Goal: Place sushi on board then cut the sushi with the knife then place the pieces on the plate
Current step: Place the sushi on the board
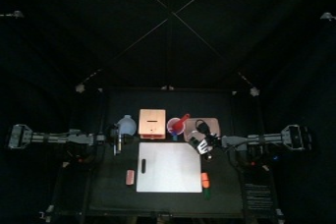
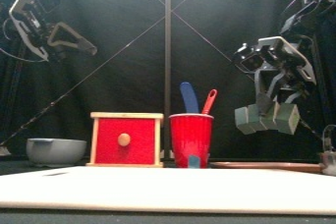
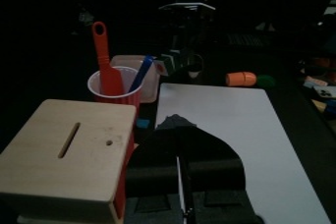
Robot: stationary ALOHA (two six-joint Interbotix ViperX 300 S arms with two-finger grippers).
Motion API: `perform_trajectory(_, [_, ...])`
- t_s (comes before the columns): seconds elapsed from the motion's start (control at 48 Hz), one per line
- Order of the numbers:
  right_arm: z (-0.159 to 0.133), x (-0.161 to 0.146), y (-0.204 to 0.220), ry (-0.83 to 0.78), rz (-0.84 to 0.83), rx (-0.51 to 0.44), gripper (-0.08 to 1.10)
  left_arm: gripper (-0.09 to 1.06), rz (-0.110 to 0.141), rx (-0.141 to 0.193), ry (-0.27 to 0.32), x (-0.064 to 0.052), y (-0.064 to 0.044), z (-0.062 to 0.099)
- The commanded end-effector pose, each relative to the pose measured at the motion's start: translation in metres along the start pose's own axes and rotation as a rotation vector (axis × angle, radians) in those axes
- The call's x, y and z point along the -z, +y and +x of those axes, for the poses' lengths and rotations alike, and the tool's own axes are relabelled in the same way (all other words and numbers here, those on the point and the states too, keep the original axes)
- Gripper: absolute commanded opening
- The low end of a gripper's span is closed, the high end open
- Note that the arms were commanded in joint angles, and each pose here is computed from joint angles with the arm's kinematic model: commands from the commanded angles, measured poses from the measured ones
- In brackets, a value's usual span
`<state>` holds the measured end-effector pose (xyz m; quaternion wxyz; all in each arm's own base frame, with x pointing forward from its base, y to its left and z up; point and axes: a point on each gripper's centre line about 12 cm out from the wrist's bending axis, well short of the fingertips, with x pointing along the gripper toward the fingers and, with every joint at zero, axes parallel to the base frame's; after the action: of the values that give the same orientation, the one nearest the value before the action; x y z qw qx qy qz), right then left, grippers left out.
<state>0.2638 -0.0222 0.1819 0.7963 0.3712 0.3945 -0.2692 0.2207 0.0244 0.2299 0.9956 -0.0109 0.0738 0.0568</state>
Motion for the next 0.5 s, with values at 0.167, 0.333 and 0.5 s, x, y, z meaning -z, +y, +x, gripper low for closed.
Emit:
perform_trajectory(0.167, [0.005,0.008,0.045,-0.048,0.077,-0.002,0.51,-0.03,0.0,-0.002,-0.008,-0.004,0.0,0.001])
perform_trajectory(0.333, [0.015,0.017,0.077,-0.064,0.153,0.006,0.51,-0.03,0.003,-0.001,-0.006,-0.004,0.0,0.001])
perform_trajectory(0.5, [0.033,0.02,0.104,-0.085,0.259,0.049,0.51,-0.03,0.003,-0.001,-0.005,-0.003,0.0,0.001])
